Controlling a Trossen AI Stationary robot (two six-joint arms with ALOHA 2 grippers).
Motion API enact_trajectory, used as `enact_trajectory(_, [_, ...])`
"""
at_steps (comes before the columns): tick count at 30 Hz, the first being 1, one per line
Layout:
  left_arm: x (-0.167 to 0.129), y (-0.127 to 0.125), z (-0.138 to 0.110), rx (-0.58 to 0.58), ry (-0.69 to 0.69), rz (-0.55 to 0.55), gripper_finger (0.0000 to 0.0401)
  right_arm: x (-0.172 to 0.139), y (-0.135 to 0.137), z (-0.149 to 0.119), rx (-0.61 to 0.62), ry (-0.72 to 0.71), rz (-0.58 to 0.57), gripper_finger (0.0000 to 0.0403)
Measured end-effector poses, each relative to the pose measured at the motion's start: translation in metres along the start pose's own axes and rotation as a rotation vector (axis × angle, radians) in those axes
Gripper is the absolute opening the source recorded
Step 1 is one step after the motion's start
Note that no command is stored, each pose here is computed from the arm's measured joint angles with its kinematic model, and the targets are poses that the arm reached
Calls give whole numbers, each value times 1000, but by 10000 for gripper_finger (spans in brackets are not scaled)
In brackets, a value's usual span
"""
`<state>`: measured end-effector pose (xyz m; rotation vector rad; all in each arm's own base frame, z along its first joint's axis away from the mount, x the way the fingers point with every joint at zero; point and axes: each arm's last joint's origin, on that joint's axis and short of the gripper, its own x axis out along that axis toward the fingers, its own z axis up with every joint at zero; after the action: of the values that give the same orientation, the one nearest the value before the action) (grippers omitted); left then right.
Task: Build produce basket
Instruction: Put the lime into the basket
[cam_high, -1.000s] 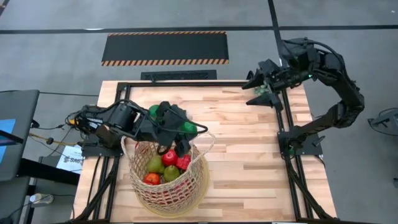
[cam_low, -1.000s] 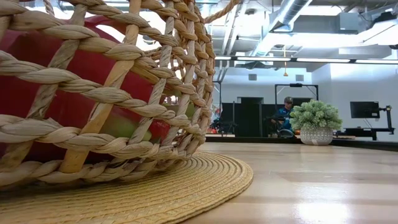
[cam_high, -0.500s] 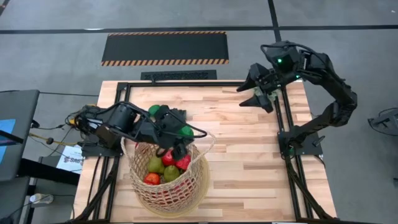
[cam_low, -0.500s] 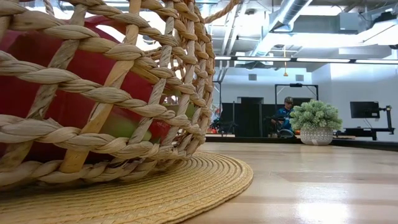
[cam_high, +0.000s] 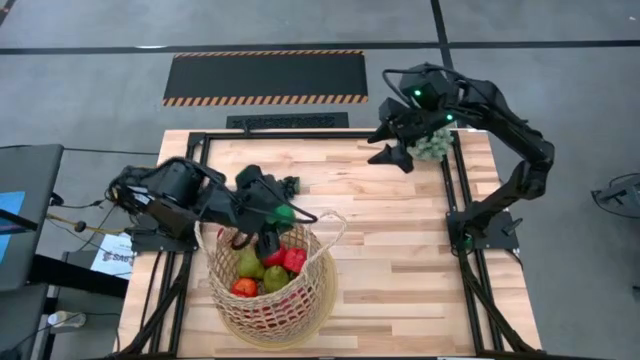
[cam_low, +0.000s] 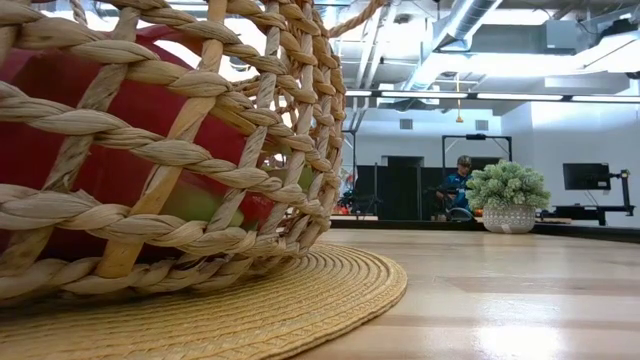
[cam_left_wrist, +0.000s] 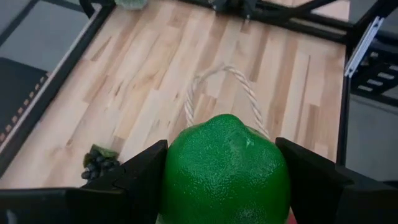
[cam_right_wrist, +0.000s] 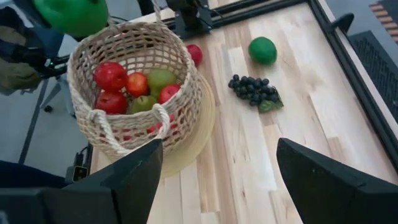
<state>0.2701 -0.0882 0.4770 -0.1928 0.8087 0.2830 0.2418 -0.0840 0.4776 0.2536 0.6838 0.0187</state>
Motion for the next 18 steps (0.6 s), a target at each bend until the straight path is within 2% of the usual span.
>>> enact_trajectory(7, [-18,8,-6,15,-33,37,250,6,-10,2,45,6,-17,329])
enact_trajectory(18, [-18,-2,-15,82,-86,123,250,0,-13,1,93,0,-31,328])
